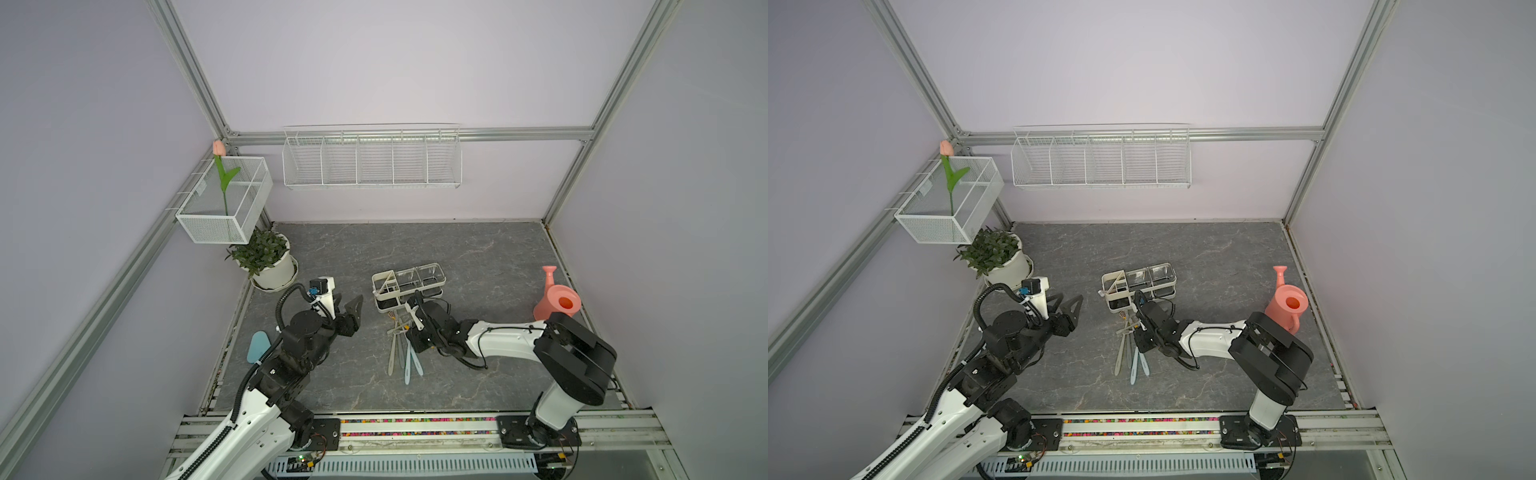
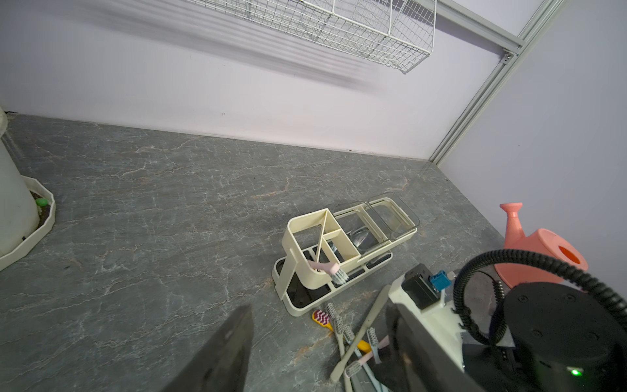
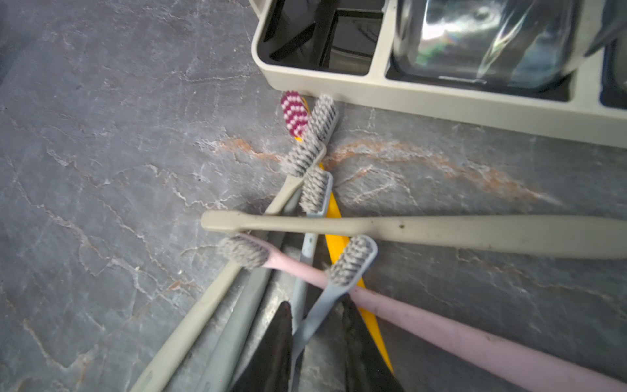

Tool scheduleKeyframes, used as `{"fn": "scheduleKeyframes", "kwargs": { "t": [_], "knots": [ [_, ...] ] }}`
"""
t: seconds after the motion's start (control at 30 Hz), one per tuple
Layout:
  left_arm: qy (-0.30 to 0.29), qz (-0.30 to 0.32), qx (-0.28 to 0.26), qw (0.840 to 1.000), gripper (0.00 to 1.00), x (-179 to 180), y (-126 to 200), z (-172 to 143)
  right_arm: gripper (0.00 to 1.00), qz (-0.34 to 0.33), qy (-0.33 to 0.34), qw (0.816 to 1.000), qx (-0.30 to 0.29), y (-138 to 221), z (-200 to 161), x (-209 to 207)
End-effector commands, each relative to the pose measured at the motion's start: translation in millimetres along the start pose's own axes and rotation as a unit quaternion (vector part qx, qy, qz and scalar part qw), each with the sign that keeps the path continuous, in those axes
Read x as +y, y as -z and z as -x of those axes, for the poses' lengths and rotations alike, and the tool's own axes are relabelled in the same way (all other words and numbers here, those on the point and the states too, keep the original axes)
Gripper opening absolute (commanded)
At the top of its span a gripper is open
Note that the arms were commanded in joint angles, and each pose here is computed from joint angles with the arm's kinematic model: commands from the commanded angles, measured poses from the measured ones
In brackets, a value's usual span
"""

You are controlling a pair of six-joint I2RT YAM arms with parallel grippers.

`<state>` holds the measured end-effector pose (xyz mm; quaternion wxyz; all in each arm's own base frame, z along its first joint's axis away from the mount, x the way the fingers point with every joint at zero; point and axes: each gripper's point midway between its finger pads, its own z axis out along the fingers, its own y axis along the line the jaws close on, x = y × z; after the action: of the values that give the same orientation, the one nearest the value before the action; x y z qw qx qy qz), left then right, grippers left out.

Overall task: Place the toothbrush into the toothbrush holder
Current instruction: Pick up the toothbrush from the center of the board.

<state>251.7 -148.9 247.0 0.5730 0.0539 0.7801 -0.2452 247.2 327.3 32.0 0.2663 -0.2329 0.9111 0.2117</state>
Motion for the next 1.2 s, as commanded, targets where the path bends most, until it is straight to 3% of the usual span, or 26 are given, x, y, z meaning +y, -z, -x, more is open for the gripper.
{"fn": "scheduleKeyframes", "kwargs": {
  "t": [0.0,0.27,1.17],
  "knots": [
    [0.010,-0.010,-0.012,1.000,0.66,-6.0,5.2,11.9,0.20,-0.015,-0.002,1.000,0.011,-2.9,-5.6,-3.8],
    [0.014,-0.013,-0.007,1.000,0.66,-6.5,5.3,9.2,0.09,-0.004,-0.003,1.000,0.000,3.4,-4.4,-1.3],
    [0.028,-0.026,-0.002,0.999,0.66,-8.2,10.4,2.0,0.07,-0.005,0.001,0.999,-0.046,40.4,15.0,1.1]
  ]
}}
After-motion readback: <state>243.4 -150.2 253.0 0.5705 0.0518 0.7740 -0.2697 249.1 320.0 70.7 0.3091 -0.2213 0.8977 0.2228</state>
